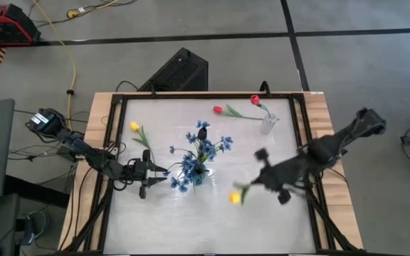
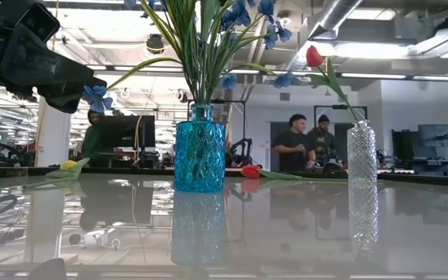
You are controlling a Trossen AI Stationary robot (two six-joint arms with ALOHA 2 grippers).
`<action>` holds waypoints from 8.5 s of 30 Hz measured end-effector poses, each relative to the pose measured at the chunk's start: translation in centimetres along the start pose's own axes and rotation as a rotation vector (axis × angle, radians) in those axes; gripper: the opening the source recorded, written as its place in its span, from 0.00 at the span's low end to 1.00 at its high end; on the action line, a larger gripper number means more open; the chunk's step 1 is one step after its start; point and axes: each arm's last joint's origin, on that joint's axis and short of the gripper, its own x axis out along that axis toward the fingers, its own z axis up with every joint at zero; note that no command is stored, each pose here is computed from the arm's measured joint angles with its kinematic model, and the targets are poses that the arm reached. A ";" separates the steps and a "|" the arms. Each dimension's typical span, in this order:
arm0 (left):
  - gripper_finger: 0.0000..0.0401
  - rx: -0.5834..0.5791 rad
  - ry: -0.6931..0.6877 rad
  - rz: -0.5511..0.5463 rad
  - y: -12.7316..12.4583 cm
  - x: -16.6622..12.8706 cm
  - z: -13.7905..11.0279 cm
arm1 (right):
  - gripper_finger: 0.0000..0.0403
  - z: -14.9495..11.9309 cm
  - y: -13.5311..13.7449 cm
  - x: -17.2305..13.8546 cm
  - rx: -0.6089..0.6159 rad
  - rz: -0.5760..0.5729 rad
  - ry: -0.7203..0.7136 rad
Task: Sort flowers into vase by color
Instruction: Put the right yellow tulip into the transparent vase, then put the red tulip into the transparent vase
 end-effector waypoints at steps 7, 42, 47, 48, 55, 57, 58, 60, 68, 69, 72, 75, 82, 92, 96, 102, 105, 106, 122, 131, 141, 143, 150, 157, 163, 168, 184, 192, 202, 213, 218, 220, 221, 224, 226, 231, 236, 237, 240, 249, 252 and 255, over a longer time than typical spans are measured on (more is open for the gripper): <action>0.34 -0.001 0.000 -0.001 0.0 0.0 0.0 | 0.04 -5.7 -2.2 -4.0 0.247 -0.502 -0.165; 0.34 0.027 -0.015 0.003 0.0 0.0 0.2 | 0.04 -15.8 -6.6 -6.4 0.734 -1.279 -0.521; 0.34 0.027 -0.015 0.003 0.0 0.0 0.2 | 0.04 -16.5 -6.9 -5.8 0.737 -1.295 -0.498; 0.34 0.027 -0.015 0.003 0.0 0.0 0.2 | 0.04 -16.6 -6.9 -5.8 0.738 -1.298 -0.495; 0.34 0.031 -0.015 0.003 0.0 0.0 0.2 | 0.04 -16.8 -7.1 -5.8 0.747 -1.291 -0.503; 0.34 0.038 -0.015 0.003 0.0 0.0 0.2 | 0.05 -16.8 -7.2 -5.7 0.748 -1.285 -0.497; 0.34 0.038 -0.015 0.003 0.0 0.0 0.2 | 0.05 -16.9 -7.1 -5.7 0.752 -1.283 -0.494; 0.34 0.038 -0.015 0.003 0.0 0.0 0.2 | 0.06 -17.0 -7.1 -5.6 0.766 -1.276 -0.491; 0.34 0.037 -0.015 0.003 0.0 0.0 0.2 | 0.11 -17.3 -7.2 -4.6 0.789 -1.254 -0.423; 0.34 0.037 -0.015 0.003 0.0 0.0 0.2 | 0.11 -17.4 -7.3 -4.4 0.806 -1.248 -0.423; 0.34 0.036 -0.015 0.003 0.0 0.0 0.2 | 0.12 -17.5 -7.4 -3.9 0.840 -1.235 -0.405; 0.34 0.036 -0.015 0.003 0.0 0.0 0.2 | 0.13 -17.6 -7.5 -3.4 0.831 -1.230 -0.361; 0.34 0.019 -0.024 -0.002 0.0 0.0 0.3 | 0.13 -17.7 -7.7 -2.5 0.797 -1.221 -0.280; 0.34 0.009 -0.023 -0.009 -0.1 0.0 0.3 | 0.14 -17.9 -7.7 -2.0 0.857 -1.208 -0.272; 0.34 0.009 -0.023 -0.009 -0.1 0.0 0.3 | 0.22 -18.0 -7.6 -1.9 0.895 -1.203 -0.288; 0.34 0.011 -0.023 -0.008 -0.1 0.0 0.3 | 0.40 -17.9 -7.6 -1.8 0.893 -1.143 -0.301; 0.34 0.012 -0.023 -0.008 -0.1 0.0 0.3 | 0.48 -17.9 -7.6 -1.8 0.907 -1.119 -0.311; 0.34 0.012 -0.023 -0.008 -0.1 0.0 0.3 | 0.50 -17.8 -7.6 -2.0 0.921 -1.115 -0.305; 0.34 0.023 -0.018 -0.007 0.0 0.0 0.2 | 0.50 -14.5 -7.6 -5.3 1.219 -0.736 -0.136; 0.34 0.022 -0.017 -0.015 -0.1 0.0 0.2 | 0.41 -12.8 -7.4 -2.3 1.281 -0.415 -0.018; 0.34 0.022 -0.015 -0.031 -0.1 0.0 0.2 | 0.39 -12.1 -6.4 -1.6 1.303 -0.266 0.011; 0.34 0.022 -0.015 -0.031 -0.1 0.0 0.2 | 0.38 -12.2 -6.4 -2.2 1.308 -0.271 -0.019; 0.34 0.027 -0.008 -0.031 -0.1 0.0 0.1 | 0.35 -13.0 -6.6 -4.9 1.318 -0.366 -0.154; 0.34 0.027 -0.008 -0.030 -0.1 0.0 0.1 | 0.32 -14.4 -7.4 -7.4 1.349 -0.742 -0.288; 0.34 0.027 -0.009 -0.030 -0.1 0.0 0.1 | 0.31 -15.6 -9.0 -8.1 1.414 -1.036 -0.293; 0.34 0.035 -0.009 -0.030 -0.1 0.0 0.1 | 0.31 -16.9 -12.5 -7.0 1.456 -1.028 -0.189; 0.34 0.053 0.024 -0.009 0.0 0.0 -0.2 | 0.30 -27.5 -22.7 -4.3 1.794 -0.848 -0.143; 0.34 0.053 0.022 -0.001 0.0 0.0 -0.2 | 0.30 -30.6 -24.9 -0.3 1.798 -0.782 -0.068; 0.34 0.059 0.026 0.001 0.0 0.0 -0.3 | 0.30 -31.2 -26.4 3.4 1.674 -0.646 0.092; 0.34 0.058 0.026 0.001 0.0 0.0 -0.3 | 0.30 -29.5 -28.9 8.4 1.540 -0.461 0.331; 0.34 0.050 0.027 0.000 0.0 0.0 -0.3 | 0.30 -28.7 -29.5 9.7 1.438 -0.365 0.441; 0.34 0.055 0.035 0.000 0.0 0.0 -0.4 | 0.30 -28.2 -29.6 9.8 1.390 -0.333 0.469; 0.34 0.057 0.040 0.001 0.1 0.0 -0.4 | 0.30 -28.0 -29.6 9.8 1.369 -0.323 0.478; 0.34 0.056 0.052 0.004 0.1 0.0 -0.5 | 0.30 -27.4 -29.7 9.9 1.307 -0.300 0.488; 0.34 0.053 0.052 0.004 0.1 0.0 -0.6 | 0.30 -27.2 -29.5 10.0 1.268 -0.287 0.498; 0.34 0.052 0.052 0.004 0.1 0.0 -0.6 | 0.30 -26.6 -29.1 10.7 1.136 -0.330 0.593; 0.34 0.049 0.052 0.005 0.1 0.0 -0.6 | 0.30 -25.8 -28.4 11.4 1.031 -0.273 0.633; 0.34 0.049 0.052 0.005 0.1 0.0 -0.6 | 0.30 -25.7 -28.2 11.5 1.017 -0.262 0.639; 0.34 0.051 0.052 0.005 0.1 0.0 -0.6 | 0.30 -25.4 -28.1 11.8 0.992 -0.249 0.642; 0.34 0.049 0.052 0.005 0.1 0.0 -0.5 | 0.30 -25.4 -28.1 11.8 0.925 -0.286 0.693; 0.34 0.048 0.052 0.005 0.1 0.0 -0.5 | 0.30 -25.2 -28.0 12.0 0.912 -0.281 0.691; 0.34 0.047 0.052 0.005 0.1 0.0 -0.5 | 0.30 -25.0 -27.9 12.1 0.895 -0.269 0.689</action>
